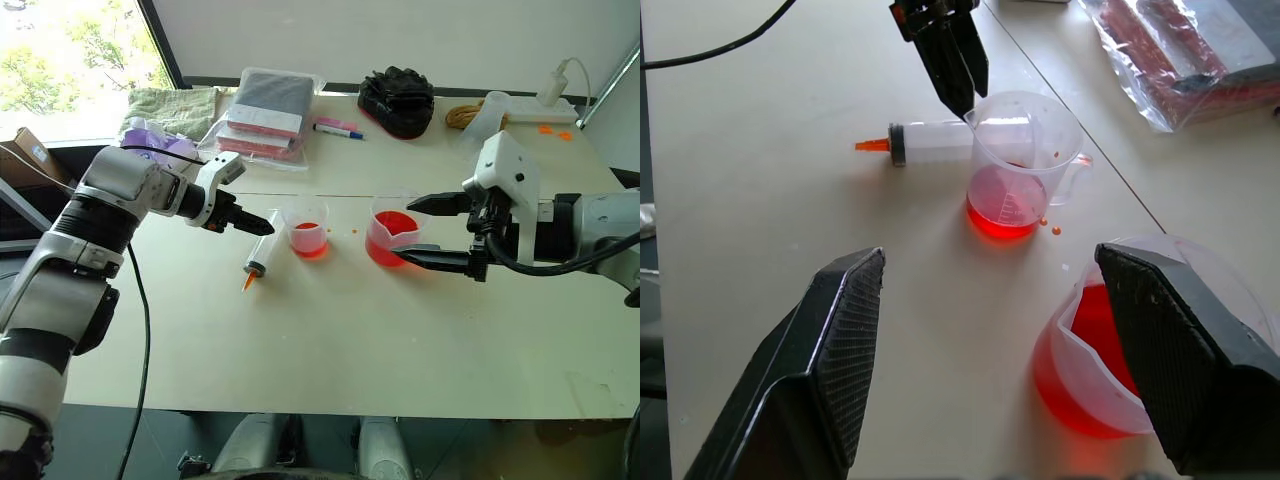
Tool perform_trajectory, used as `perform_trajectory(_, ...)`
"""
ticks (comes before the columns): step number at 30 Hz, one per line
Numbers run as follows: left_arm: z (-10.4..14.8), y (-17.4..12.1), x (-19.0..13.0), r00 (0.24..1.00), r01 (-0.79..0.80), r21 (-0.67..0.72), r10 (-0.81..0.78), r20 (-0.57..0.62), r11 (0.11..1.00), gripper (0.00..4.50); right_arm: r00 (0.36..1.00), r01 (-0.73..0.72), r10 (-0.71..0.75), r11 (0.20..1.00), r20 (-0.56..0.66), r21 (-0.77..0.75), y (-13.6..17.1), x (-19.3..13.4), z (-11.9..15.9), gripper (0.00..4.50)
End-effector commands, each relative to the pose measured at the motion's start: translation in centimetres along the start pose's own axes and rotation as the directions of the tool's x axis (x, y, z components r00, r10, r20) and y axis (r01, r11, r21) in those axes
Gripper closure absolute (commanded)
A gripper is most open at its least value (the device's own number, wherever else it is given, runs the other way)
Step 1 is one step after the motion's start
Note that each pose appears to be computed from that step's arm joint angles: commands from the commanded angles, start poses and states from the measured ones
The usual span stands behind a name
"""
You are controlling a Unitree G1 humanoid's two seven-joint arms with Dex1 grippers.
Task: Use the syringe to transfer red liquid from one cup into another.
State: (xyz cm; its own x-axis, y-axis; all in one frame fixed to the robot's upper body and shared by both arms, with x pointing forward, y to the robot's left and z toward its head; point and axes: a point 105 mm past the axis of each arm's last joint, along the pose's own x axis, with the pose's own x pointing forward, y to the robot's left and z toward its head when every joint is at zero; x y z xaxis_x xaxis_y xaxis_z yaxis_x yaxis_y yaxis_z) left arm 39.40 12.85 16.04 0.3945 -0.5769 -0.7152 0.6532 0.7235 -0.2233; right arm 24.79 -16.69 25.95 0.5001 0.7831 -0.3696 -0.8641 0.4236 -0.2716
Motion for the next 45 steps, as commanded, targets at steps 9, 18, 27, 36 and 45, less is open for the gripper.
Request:
perform_trajectory(9, 0.5, 1.1, 1.4, 0.989, -0.105, 0.087, 0.113, -0.096, 0.991, 0.03, 1.0, 0.025, -0.025, 1.0, 0.019, -0.018, 0.4, -0.7, 0.3, 0.97)
perform_trajectory(18, -0.4, 0.9, 2.4, 0.975, -0.12, 0.075, 0.132, -0.177, 0.99, 0.03, 0.999, 0.025, -0.025, 0.999, 0.022, -0.02, 0.0, -0.6, 0.4, 0.97)
perform_trajectory(27, -1.7, 2.2, 1.6, 0.953, -0.186, 0.048, 0.192, -0.234, 0.981, 0.03, 0.999, 0.028, -0.027, 0.999, 0.026, -0.029, -0.4, -0.5, 0.6, 0.97)
perform_trajectory(36, -3.1, 2.4, 0.2, 0.935, -0.217, -0.036, 0.197, -0.293, 0.976, 1.07, 0.999, 0.02, -0.019, 0.999, 0.031, -0.047, -0.6, -0.2, 0.5, 0.97)
perform_trajectory(45, -4.1, 2.5, 0.3, 0.927, -0.256, -0.073, 0.223, -0.3, 0.964, 2.87, 0.999, 0.012, -0.009, 0.998, 0.037, -0.056, -0.9, 0.0, 0.5, 0.97)
